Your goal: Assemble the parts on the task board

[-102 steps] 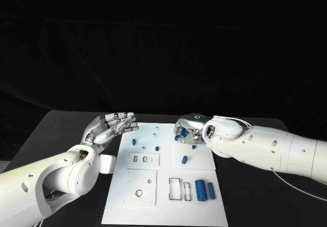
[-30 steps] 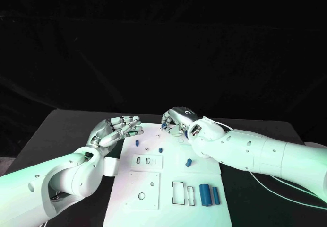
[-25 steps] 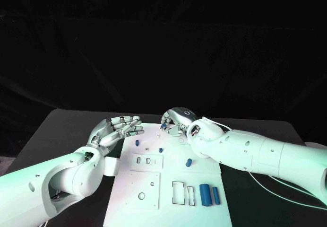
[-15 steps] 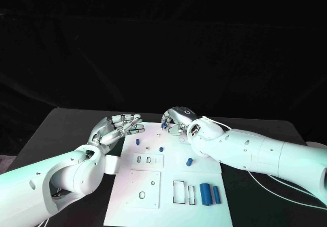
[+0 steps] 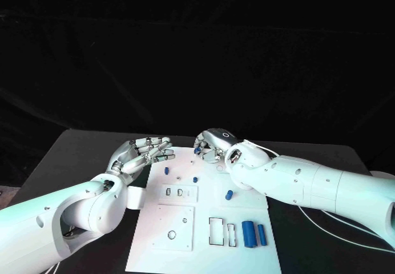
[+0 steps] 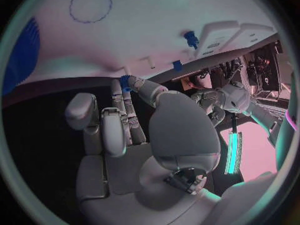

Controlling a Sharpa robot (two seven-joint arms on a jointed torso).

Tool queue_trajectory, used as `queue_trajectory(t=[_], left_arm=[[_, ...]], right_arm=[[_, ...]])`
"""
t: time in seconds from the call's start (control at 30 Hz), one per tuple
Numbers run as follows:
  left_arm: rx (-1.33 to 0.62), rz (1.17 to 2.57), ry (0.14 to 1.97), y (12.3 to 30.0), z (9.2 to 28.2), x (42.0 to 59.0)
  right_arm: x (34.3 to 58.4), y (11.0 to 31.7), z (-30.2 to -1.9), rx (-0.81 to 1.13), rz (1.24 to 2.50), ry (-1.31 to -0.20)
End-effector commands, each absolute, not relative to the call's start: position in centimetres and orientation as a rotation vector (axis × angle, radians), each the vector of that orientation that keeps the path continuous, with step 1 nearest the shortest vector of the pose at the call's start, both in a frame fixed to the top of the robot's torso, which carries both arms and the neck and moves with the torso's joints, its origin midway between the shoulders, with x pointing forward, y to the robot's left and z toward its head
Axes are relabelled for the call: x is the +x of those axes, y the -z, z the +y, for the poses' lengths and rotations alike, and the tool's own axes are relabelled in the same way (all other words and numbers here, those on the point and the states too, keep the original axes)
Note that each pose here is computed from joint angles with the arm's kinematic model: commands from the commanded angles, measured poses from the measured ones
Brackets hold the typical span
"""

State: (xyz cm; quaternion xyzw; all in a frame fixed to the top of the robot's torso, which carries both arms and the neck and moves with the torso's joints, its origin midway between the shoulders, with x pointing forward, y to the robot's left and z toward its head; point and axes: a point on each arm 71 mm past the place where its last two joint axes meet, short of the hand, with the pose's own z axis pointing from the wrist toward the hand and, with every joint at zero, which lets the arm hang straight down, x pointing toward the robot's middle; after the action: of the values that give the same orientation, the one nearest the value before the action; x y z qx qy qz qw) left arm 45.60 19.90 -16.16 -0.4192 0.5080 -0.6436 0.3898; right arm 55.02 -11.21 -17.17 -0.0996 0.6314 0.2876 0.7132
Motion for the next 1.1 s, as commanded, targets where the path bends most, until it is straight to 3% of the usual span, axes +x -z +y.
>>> queue_trajectory(t=[0.03,1.1], left_arm=[[-1.061,1.294,1.654,16.01,19.7,45.57],[-1.072,1.293,1.648,16.01,19.82,45.62]], right_arm=[[54.67,17.96,-10.94,-0.247,1.44,-0.648],[54.63,17.86,-11.81,-0.22,1.433,-0.654]])
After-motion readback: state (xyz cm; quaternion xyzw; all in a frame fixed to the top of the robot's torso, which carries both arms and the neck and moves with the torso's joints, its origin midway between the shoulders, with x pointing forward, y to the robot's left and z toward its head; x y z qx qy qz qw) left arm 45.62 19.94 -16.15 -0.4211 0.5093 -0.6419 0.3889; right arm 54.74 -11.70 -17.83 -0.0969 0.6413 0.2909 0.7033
